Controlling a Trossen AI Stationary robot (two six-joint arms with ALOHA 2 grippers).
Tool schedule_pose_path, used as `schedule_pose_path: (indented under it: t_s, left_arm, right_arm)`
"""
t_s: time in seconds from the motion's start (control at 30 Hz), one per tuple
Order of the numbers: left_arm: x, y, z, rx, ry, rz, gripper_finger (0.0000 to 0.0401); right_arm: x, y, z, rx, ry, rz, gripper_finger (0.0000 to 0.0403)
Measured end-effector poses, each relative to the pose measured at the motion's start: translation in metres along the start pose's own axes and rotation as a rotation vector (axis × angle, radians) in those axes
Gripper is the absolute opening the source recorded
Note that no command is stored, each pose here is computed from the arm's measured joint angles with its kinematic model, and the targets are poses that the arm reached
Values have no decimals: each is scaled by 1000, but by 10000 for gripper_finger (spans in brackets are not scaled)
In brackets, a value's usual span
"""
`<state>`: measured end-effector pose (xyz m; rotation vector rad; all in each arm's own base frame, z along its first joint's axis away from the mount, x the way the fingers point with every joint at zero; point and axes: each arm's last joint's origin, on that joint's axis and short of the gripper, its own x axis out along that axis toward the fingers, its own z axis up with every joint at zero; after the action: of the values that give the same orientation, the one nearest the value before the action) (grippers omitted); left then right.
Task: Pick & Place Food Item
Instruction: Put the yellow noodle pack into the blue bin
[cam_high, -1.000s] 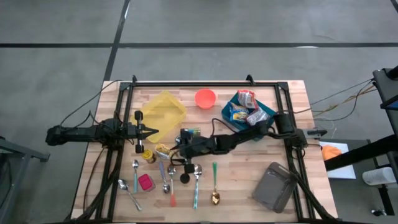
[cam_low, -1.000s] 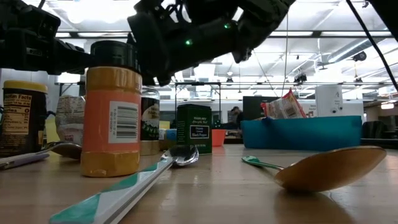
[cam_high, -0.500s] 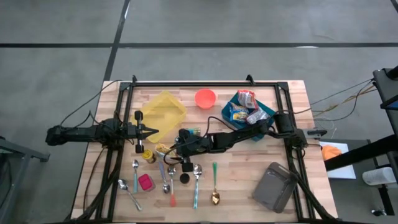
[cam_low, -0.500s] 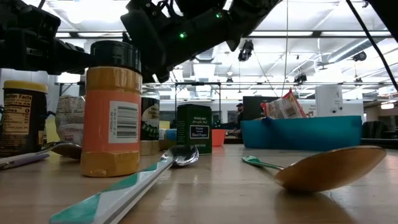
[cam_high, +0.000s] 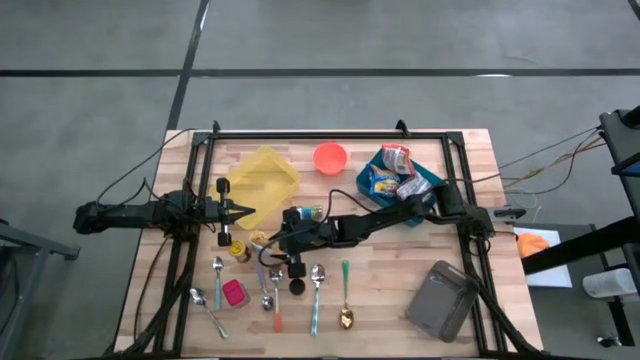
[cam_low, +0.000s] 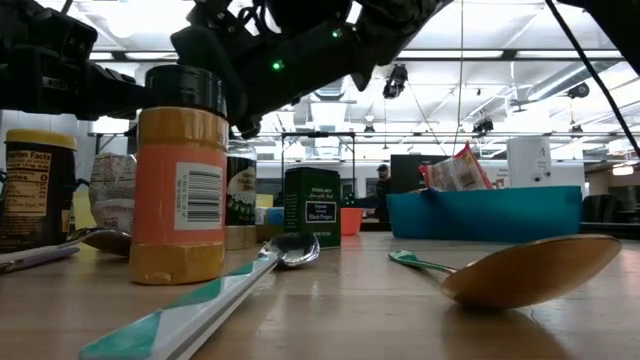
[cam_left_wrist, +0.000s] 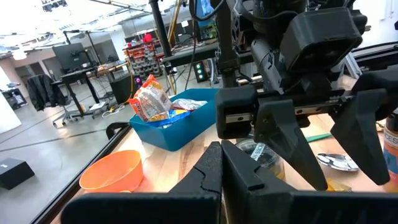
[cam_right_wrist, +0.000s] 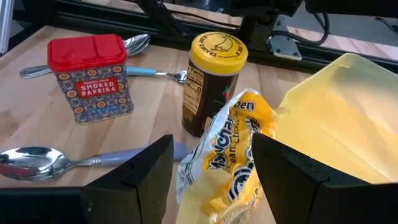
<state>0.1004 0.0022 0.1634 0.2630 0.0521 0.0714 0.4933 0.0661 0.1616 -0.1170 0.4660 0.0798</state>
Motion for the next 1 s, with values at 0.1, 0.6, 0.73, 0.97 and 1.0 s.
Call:
schedule_pose_path:
  t_s: [0.1, 0.6, 0.73, 0.97, 1.0]
  left_arm:
    - [0, 0, 0, 0, 0, 0, 0]
    - [0, 0, 0, 0, 0, 0, 0]
    - [0, 0, 0, 0, 0, 0, 0]
    - [0, 0, 0, 0, 0, 0, 0]
    - [0, 0, 0, 0, 0, 0, 0]
  right_arm:
    - [0, 0, 0, -4, 37, 1, 216]
    - [-10, 10, 9, -157, 64, -36, 216]
    - [-11, 11, 11, -178, 57, -34, 216]
    - [-13, 15, 13, -186, 50, -21, 216]
    - [-13, 15, 12, -178, 56, -20, 216]
